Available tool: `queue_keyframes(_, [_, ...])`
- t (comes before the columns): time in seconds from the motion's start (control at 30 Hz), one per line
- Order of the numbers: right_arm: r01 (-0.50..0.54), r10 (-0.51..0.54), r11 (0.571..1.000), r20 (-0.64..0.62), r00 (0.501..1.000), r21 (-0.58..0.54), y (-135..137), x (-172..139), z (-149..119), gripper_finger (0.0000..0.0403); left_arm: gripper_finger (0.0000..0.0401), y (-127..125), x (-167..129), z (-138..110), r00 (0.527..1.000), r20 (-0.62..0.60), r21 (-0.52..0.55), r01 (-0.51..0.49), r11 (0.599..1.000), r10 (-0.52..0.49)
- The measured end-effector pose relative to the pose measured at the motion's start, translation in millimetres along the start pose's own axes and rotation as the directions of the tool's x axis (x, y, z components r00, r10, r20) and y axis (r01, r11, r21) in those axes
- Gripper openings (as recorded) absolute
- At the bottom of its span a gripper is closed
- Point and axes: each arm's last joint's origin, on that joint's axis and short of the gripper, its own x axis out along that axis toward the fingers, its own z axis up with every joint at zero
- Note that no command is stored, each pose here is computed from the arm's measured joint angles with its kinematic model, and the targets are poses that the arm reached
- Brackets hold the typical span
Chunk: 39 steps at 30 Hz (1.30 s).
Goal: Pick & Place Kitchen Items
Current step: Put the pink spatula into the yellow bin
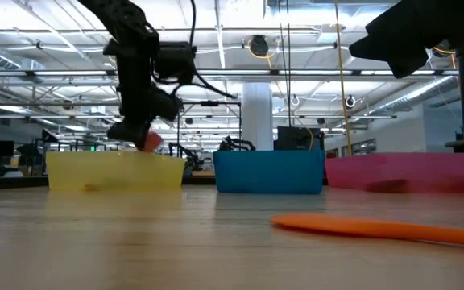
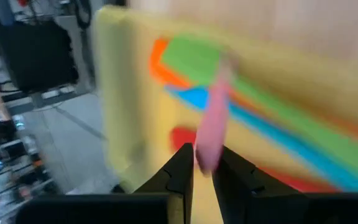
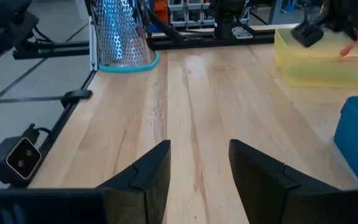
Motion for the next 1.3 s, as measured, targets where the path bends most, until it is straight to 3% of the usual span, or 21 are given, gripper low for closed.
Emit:
queue_keyframes(0.17, [-0.001, 0.001, 1.000, -0.001, 1.000, 0.003, 0.0, 0.0, -0.1, 0.0155, 0.0061, -9.7, 9.2, 3.7, 0.999, -0.036, 0.038, 0.028, 0.999, -0.027])
queue_keyframes(0.8, [0.001, -0.001, 1.000, 0.000, 1.000, 0.008, 0.0, 0.0, 0.0, 0.0155, 0.0063, -17.7, 0.2, 7.3, 0.999, -0.007, -0.125, 0.038, 0.991, -0.039])
queue_keyframes(0.97, [0.001, -0.001, 1.000, 0.000, 1.000, 0.008, -0.1, 0.0, 0.1, 0.0155, 0.0063, -36.2, -13.5, 8.4, 0.994, 0.009, -0.044, 0.107, 0.993, -0.107])
queue_keyframes(1.17, [0.001, -0.001, 1.000, 0.000, 1.000, 0.008, 0.0, 0.0, 0.1, 0.0155, 0.0063, -55.8, -31.2, -1.4, 0.997, -0.070, 0.099, 0.049, 0.994, -0.042])
queue_keyframes(1.3, [0.002, -0.002, 1.000, 0.001, 1.000, 0.008, -0.1, 0.0, 0.1, 0.0155, 0.0063, -58.1, -37.5, -1.3, 0.990, -0.055, 0.105, -0.125, 0.987, 0.131])
